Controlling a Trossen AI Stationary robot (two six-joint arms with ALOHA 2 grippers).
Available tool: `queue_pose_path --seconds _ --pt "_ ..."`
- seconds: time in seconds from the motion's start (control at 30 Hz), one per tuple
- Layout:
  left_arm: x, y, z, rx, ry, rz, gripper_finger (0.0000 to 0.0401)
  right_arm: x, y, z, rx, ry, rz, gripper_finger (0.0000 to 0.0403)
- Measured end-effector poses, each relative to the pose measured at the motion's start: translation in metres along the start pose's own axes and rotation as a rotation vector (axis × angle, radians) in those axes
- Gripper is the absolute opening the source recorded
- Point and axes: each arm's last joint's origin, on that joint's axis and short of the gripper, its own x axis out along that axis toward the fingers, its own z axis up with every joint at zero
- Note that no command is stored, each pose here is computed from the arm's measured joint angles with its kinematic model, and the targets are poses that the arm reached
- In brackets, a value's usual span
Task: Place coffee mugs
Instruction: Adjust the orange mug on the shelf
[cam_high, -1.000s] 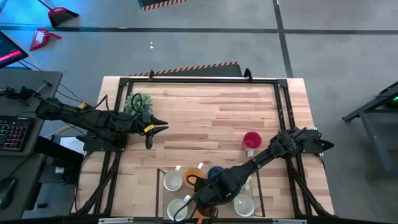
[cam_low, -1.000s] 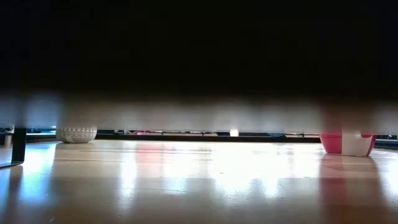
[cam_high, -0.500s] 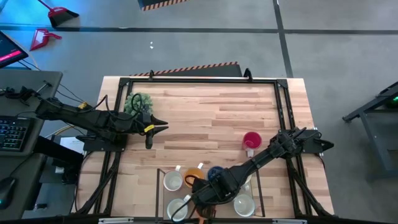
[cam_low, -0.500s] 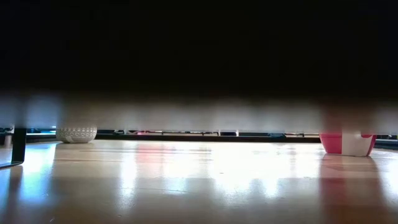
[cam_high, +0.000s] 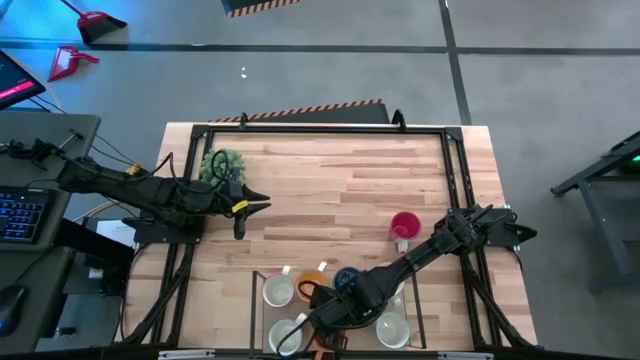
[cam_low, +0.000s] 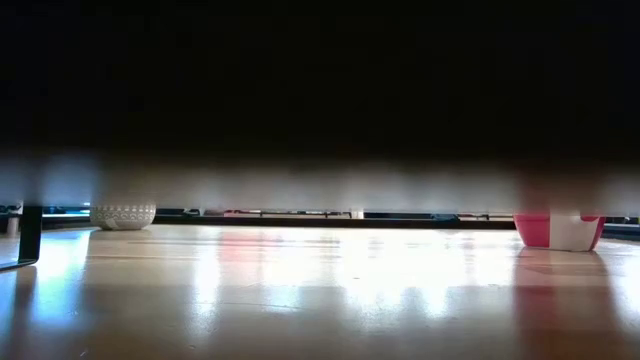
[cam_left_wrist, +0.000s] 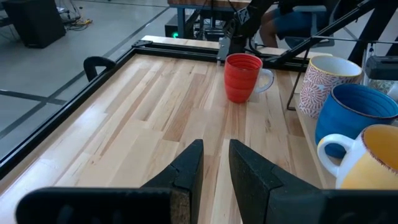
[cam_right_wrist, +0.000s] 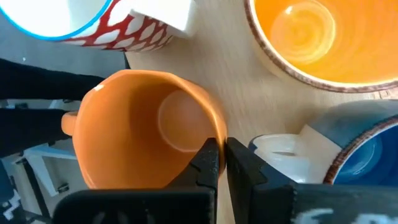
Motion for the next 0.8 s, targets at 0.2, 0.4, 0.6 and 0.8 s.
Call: queue_pose_path --seconds 0.2,0.4,0.6,0.8 --pt "0.0 0.0 0.0 0.0 0.0 0.0 0.0067 0.0 0.0001 0.0001 0.076 -0.001 0.001 0.0" --pt "-0.0001 0.0 0.0 0.0 0.0 0.0 0.0067 0.0 0.0011 -0.0002 0.146 -0.013 0.0 0.0" --pt "0.0 0.0 0.0 0.0 0.0 0.0 0.0067 0.0 0.003 -0.0022 0.289 -0.029 -0.007 0.0" --pt "0.0 -0.0001 0.0 0.001 0.0 0.0 0.0067 0.0 0.0067 -0.0065 0.389 -0.047 -0.013 0.0"
